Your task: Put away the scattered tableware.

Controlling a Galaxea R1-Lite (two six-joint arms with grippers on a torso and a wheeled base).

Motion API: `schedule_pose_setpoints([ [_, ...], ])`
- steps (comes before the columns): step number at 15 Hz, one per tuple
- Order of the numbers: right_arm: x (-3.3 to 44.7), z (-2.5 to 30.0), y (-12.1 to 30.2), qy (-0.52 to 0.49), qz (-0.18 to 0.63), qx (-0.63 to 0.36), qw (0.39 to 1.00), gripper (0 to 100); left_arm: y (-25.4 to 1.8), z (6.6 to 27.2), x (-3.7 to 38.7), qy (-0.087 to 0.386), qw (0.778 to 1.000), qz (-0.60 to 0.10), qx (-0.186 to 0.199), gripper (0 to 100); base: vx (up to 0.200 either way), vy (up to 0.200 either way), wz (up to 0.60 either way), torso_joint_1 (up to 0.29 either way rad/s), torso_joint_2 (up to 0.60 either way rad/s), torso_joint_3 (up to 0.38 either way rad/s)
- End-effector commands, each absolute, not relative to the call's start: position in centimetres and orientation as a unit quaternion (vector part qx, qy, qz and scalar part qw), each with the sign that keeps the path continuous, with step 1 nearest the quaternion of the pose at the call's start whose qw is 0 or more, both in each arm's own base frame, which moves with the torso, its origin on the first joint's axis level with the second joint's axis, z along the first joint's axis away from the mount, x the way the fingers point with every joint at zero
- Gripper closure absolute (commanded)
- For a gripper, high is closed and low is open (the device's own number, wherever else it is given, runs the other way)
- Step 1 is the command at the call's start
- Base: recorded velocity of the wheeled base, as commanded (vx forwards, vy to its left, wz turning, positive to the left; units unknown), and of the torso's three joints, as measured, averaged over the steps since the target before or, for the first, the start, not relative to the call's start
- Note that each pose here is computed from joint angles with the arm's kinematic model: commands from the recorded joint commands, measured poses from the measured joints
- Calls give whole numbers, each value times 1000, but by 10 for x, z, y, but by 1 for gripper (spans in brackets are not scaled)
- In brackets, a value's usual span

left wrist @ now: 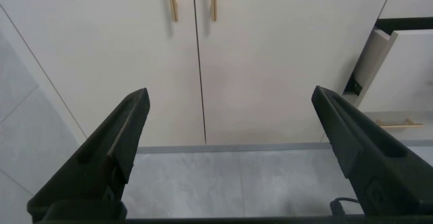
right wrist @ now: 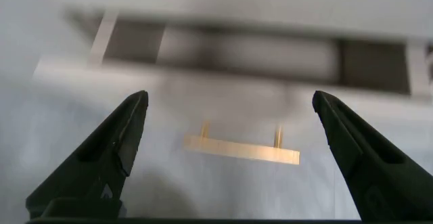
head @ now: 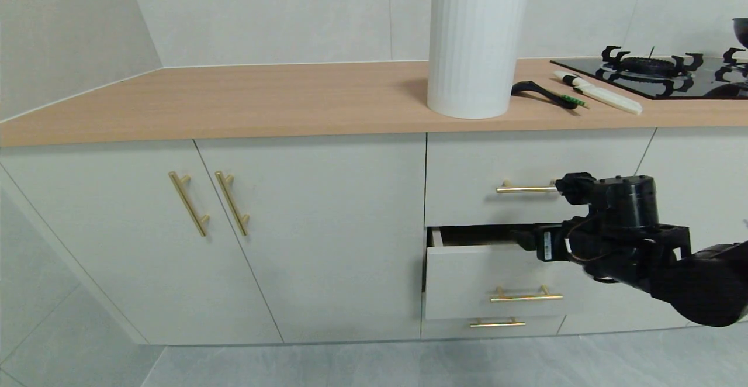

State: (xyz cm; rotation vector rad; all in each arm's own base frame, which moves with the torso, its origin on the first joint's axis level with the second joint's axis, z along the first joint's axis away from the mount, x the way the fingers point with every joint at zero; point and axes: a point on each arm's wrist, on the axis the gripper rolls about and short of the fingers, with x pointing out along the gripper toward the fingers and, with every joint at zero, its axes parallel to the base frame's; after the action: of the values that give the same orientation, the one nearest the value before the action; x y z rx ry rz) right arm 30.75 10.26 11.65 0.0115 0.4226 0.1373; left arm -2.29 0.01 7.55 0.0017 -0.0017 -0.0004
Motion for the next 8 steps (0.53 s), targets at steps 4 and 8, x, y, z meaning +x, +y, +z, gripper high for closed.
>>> schedule_pose_setpoints([
  [4,344,46,111,192,25,1,981,0,0,76,-23,-1,1000,0,1,0,0,0,0,0,0,0],
  [8,346,43,111,189,24,2,982,0,0,75,-23,0,1000,0,1,0,0,0,0,0,0,0],
])
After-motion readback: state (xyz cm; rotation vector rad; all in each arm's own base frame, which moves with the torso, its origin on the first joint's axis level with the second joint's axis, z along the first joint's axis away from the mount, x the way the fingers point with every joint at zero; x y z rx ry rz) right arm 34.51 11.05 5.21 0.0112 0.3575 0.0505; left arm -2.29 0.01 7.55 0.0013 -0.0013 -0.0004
